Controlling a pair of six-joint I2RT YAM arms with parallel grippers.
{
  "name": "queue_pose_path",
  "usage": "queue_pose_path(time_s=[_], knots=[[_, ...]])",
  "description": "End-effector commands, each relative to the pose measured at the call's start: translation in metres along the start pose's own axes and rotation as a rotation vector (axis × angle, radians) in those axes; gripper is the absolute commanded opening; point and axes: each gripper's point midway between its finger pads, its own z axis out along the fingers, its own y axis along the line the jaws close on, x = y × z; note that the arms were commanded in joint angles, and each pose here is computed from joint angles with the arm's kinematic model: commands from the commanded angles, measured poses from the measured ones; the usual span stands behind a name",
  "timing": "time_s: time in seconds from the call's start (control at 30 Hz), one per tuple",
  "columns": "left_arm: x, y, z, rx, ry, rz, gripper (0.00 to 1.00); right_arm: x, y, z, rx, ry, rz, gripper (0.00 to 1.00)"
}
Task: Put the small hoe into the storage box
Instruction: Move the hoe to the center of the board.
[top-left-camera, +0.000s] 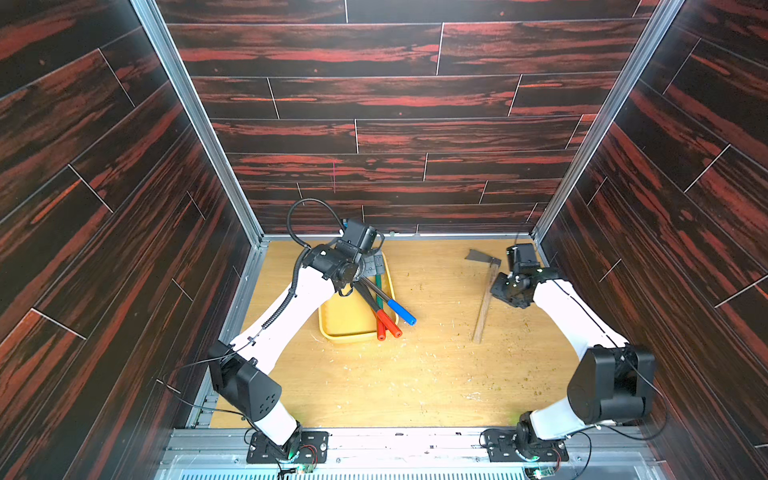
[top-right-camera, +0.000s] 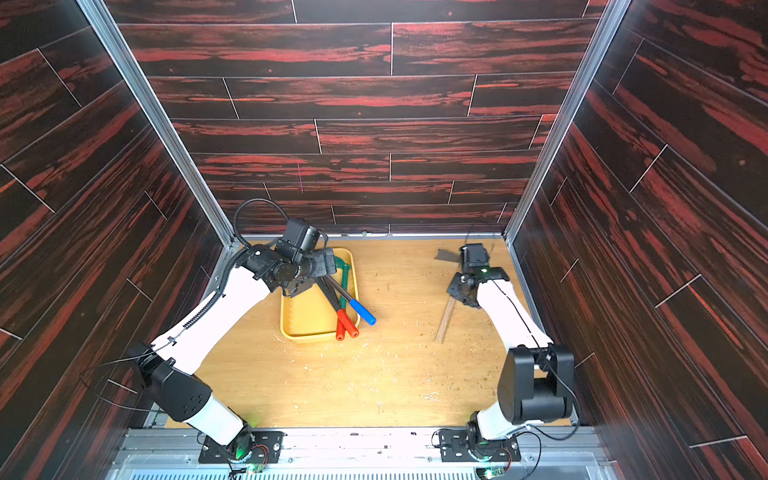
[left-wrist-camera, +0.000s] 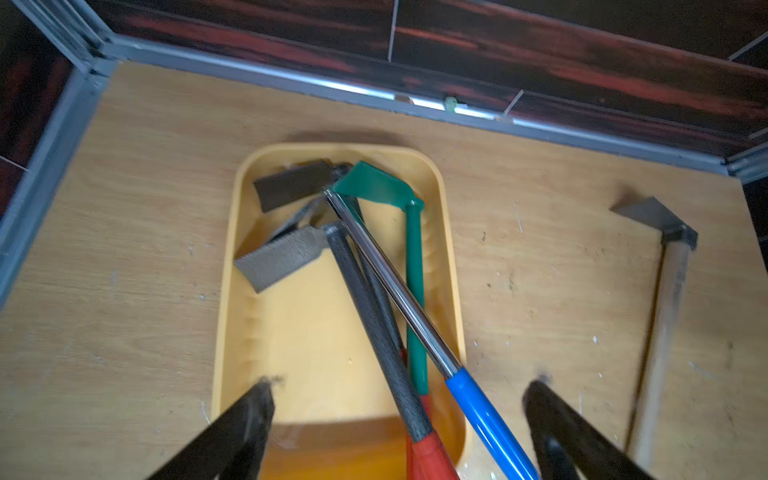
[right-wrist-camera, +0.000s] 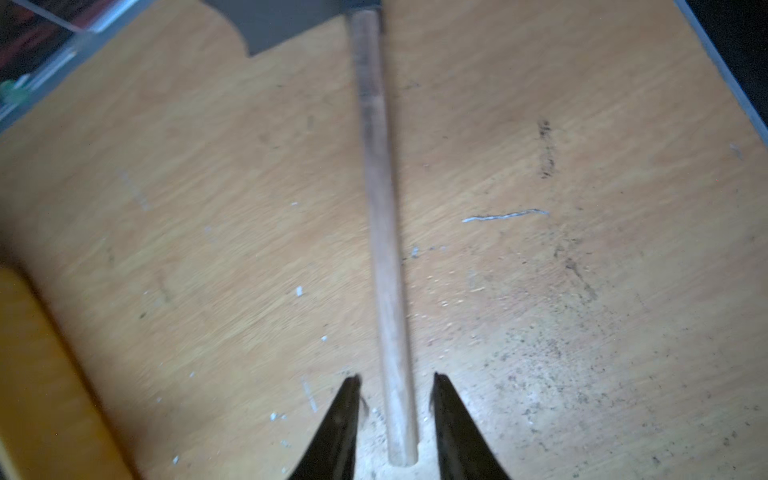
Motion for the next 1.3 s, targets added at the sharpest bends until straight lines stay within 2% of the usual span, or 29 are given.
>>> queue_pose_path(time_s=[0.0,0.17,0.33,0.77,1.0,1.27], knots=[[-0.007,0.024,-0.022,-0.056,-0.057,-0.006,0.99,0.005,0.001,0.026,-0.033,0.065,0.024,0.34],[0.003,0.045,-0.019,-0.034,-0.007,-0.086,0.99,-0.001,0.01,0.057,-0.073,0.115,0.061,0.34],[0.002,0.063,-0.021,-0.04,-0.014,-0.134,0.99,-0.01,0.015,0.078,-0.071,0.135,0.067,0.34],[0.005,0.078,-0.019,-0.044,0.003,-0.144,0.99,-0.025,0.006,0.122,0.001,0.165,0.049,0.34],[0.007,0.083,-0.018,-0.044,0.008,-0.151,0.99,-0.027,0.012,0.142,-0.005,0.19,0.029,0.34],[0.008,0.083,-0.017,-0.038,0.014,-0.152,0.99,-0.019,0.015,0.149,-0.022,0.219,0.031,0.25]])
